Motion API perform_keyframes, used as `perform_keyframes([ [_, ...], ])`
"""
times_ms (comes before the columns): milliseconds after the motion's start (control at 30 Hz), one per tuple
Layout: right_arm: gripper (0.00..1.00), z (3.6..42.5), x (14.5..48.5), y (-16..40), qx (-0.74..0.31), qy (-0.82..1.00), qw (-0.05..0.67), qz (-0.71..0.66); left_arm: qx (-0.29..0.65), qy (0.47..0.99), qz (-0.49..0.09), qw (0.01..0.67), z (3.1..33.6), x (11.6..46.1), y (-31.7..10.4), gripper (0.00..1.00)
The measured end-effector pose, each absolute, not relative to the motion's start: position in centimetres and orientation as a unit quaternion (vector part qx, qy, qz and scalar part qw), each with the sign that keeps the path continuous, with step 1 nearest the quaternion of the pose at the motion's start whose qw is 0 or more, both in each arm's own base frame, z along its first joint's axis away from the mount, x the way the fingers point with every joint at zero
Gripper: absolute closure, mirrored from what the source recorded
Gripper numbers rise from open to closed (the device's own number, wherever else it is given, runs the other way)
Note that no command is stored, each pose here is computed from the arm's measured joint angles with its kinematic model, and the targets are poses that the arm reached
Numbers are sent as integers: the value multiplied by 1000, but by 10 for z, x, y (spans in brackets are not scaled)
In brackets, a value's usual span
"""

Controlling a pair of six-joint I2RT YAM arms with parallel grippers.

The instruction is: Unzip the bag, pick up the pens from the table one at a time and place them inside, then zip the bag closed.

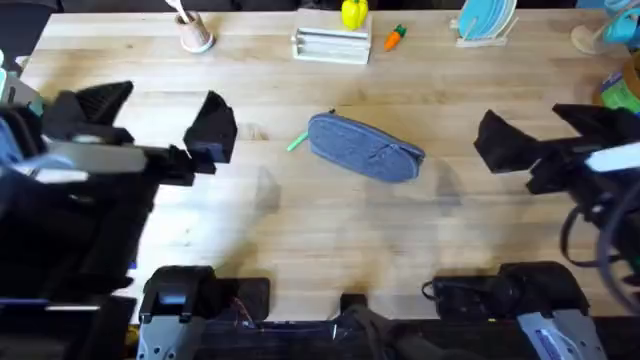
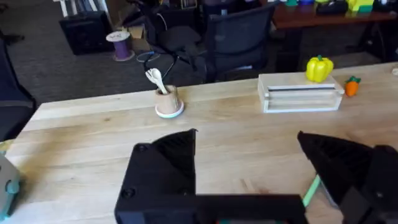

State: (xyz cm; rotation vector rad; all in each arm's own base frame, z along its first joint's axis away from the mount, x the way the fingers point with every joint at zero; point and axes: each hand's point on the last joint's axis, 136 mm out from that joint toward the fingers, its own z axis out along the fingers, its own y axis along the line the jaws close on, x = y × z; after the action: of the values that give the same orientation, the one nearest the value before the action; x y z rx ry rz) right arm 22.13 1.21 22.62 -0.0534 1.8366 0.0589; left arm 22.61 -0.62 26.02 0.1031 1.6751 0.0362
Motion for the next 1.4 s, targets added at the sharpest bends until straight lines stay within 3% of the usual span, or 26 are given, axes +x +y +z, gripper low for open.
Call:
perform_keyframes([
  [300,5,259,213,22,-34,867,495,53,128,786,16,605,310,229,-22,9],
  [600,5,291,214,24,-34,886,459,59,201,772,-10,602,349,240,-44,10],
  [800,6,288,208,24,-34,892,446,59,255,770,-18,585,340,234,-56,9],
  [900,5,284,205,24,-33,897,436,59,326,759,-25,563,327,223,-69,9],
  [1167,6,281,202,24,-27,901,428,62,516,668,31,536,309,203,-88,8],
  [1400,5,272,195,24,6,911,405,77,571,631,45,524,303,196,-93,10],
])
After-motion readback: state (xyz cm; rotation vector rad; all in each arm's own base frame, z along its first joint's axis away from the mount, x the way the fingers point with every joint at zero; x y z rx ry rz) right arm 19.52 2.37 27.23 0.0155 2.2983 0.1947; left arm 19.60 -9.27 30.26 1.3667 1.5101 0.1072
